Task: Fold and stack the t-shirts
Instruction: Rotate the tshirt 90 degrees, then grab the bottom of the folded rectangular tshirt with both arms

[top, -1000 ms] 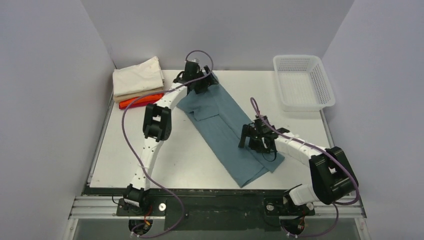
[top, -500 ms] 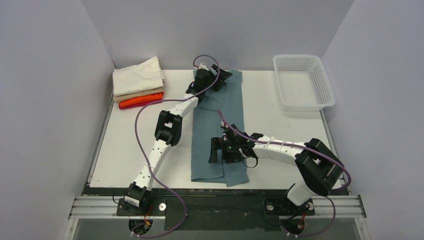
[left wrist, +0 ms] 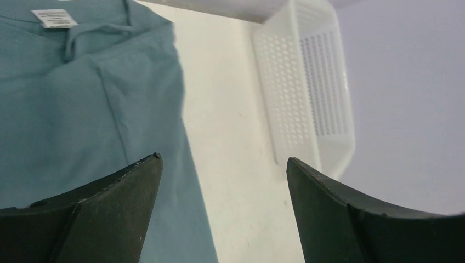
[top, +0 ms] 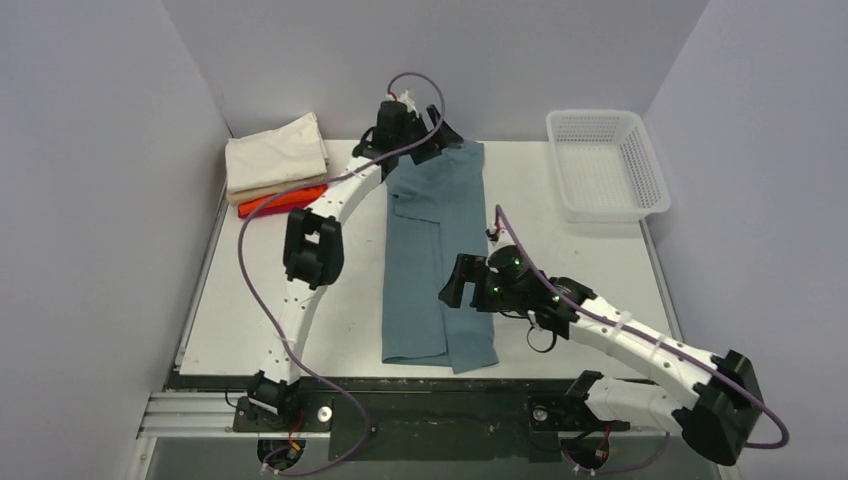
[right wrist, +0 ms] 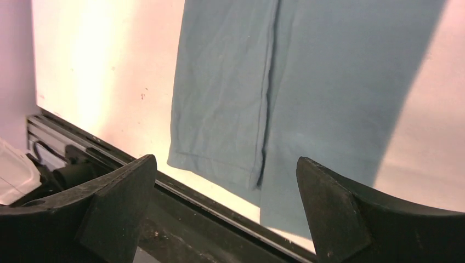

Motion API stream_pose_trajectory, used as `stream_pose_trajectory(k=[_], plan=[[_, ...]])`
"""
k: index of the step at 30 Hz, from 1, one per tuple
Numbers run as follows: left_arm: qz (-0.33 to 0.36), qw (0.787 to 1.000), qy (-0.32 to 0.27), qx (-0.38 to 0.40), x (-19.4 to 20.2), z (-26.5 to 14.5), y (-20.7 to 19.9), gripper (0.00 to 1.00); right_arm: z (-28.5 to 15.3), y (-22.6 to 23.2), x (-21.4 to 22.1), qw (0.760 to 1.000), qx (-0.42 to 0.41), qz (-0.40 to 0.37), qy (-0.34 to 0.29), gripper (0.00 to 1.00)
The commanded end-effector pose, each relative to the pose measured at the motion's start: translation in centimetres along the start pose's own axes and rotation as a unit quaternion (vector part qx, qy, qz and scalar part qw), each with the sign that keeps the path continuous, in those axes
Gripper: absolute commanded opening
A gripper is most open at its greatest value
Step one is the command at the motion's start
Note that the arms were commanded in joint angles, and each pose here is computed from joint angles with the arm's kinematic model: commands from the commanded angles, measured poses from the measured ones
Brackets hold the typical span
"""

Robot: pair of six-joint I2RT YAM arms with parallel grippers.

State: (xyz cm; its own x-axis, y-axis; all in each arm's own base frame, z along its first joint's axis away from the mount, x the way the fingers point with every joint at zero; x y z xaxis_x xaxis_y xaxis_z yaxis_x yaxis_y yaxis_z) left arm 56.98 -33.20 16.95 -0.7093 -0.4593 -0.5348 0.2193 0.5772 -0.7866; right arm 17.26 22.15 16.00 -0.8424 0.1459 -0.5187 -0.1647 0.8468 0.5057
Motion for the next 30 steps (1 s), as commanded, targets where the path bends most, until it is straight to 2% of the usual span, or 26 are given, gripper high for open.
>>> stream_pose_trajectory(k=[1, 2, 3, 4, 5, 6, 7, 8, 9, 10, 11, 12, 15, 22, 30], plan=[[0.143, 0.987, 0.028, 0.065, -2.6, -11.2, -11.8, 0.94, -2.4, -5.5, 2.4, 0.992, 0.115, 0.051, -0.013, 0.93], [0.164, 0.984, 0.027, 0.06, -2.4, -13.9, -13.6, 0.94, -3.2, -6.0, 2.9, 0.99, 0.121, 0.071, -0.015, 0.92], [0.156, 0.986, 0.057, 0.026, -0.1, -14.4, -11.5, 0.94, -3.1, -7.4, 4.0, 0.987, 0.139, 0.083, -0.007, 0.92], [0.179, 0.983, 0.037, 0.022, 0.0, -17.3, -13.4, 0.94, -3.6, -7.8, 4.6, 0.984, 0.141, 0.105, -0.003, 0.91], [0.167, 0.983, 0.071, -0.027, 3.3, -17.7, -9.8, 0.94, -3.5, -9.0, 5.5, 0.981, 0.155, 0.118, 0.008, 0.9], [0.178, 0.983, 0.023, -0.041, 3.0, -20.5, -11.4, 0.94, -3.7, -9.3, 6.2, 0.979, 0.154, 0.133, 0.016, 0.88], [0.166, 0.981, 0.052, -0.088, 6.5, -21.2, -7.7, 0.94, -3.6, -10.3, 6.9, 0.975, 0.167, 0.144, 0.025, 0.86], [0.168, 0.981, 0.007, -0.092, 6.5, -23.7, -9.1, 0.94, -3.9, -10.9, 7.3, 0.972, 0.174, 0.157, 0.028, 0.83], [0.153, 0.979, 0.032, -0.134, 9.6, -24.6, -5.7, 0.94, -3.9, -11.6, 7.9, 0.969, 0.184, 0.161, 0.033, 0.81], [0.135, 0.98, 0.003, -0.143, 10.1, -26.5, -6.4, 0.94, -4.0, -12.1, 8.1, 0.966, 0.191, 0.168, 0.033, 0.76], [0.106, 0.979, 0.022, -0.175, 12.8, -27.5, -3.7, 0.94, -4.0, -12.7, 8.7, 0.964, 0.2, 0.17, 0.038, 0.74], [0.102, 0.98, 0.014, -0.172, 13.6, -28.9, -4.0, 0.94, -3.9, -13.0, 8.8, 0.963, 0.202, 0.172, 0.037, 0.68], [0.069, 0.97, 0.055, -0.227, 18.4, -31.9, -0.5, 0.93, -3.5, -13.2, 9.4, 0.964, 0.196, 0.172, 0.052, 0.51], [0.039, 0.956, 0.113, -0.269, 25.5, -37.9, 2.8, 0.79, -2.1, -12.5, 10.6, 0.967, 0.149, 0.189, 0.083, 0.47], [0.012, 0.949, 0.17, -0.267, 28.9, -39.6, 4.9, 0.68, -1.5, -12.2, 11.8, 0.965, 0.122, 0.204, 0.108, 0.27]])
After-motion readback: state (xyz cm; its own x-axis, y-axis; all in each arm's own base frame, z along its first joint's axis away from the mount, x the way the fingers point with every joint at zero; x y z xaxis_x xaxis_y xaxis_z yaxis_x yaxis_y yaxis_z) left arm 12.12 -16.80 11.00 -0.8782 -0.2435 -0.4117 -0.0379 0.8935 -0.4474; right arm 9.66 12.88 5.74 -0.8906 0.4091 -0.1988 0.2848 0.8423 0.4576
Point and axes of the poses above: each gripper's point midway between its finger pads, its own z axis out along the fingers, its own y axis along the line the jaws close on, x = y × z, the point moved 6 cm from there along -z, back along the fingers, and after that the axes turned 2 degrees about z, right-handed, at the moved point
